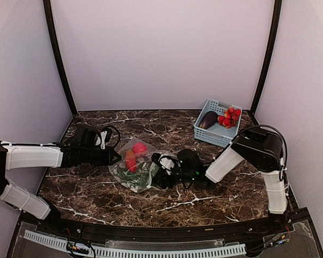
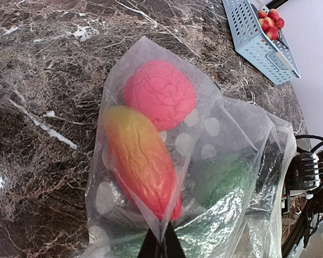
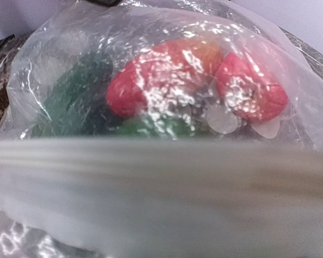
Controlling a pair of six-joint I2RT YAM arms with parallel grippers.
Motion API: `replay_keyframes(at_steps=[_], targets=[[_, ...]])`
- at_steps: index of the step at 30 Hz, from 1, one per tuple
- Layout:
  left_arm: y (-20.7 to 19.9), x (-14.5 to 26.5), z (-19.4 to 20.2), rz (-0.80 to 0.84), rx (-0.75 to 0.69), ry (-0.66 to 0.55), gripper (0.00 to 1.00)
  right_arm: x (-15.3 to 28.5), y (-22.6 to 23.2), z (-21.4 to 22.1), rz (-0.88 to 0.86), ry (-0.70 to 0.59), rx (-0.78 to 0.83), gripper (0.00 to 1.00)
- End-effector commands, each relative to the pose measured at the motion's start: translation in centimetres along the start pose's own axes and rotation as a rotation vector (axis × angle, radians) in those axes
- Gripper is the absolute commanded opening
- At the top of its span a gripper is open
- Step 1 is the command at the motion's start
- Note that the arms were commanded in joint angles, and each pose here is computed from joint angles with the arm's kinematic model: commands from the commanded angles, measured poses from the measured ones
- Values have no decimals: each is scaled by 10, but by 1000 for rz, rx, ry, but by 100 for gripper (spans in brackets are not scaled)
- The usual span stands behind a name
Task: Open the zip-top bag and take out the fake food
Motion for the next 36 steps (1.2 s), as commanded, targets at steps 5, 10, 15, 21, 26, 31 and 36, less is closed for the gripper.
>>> replay_keyframes(at_steps=[5,10,15,21,26,31,36], targets=[[4,3,2,-9,3,-12,1,12,-1,-13,27,-54,14,70],[4,0,4,5,10,-5,1,4,-2,-17,7,-71,42,79],[3,3,4,5,5,-8,1,-9,-5,-27,-12,-94,57,81],[4,4,4,-9,7,-15,1,-1,-4,-25,-7,-78,55,53],[9,3,2,-27,27,-31,1,15,-2,-15,7,-42,34,47],[12,2,0,-37,38,-35,1,37,3,-7,22,-20,9,47],[14,1,1,-39,41,-31,1,56,7,-8,39,-30,0,46]])
Point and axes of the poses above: each gripper's point midway between its finger pads, its own x axis back along the fingers, its own y axis along the line the jaws close on, z = x × y, the point moved 9 cm from there along x, back along the fingers, and after that the axes turned 2 degrees about -x, right-handed, at the moved point
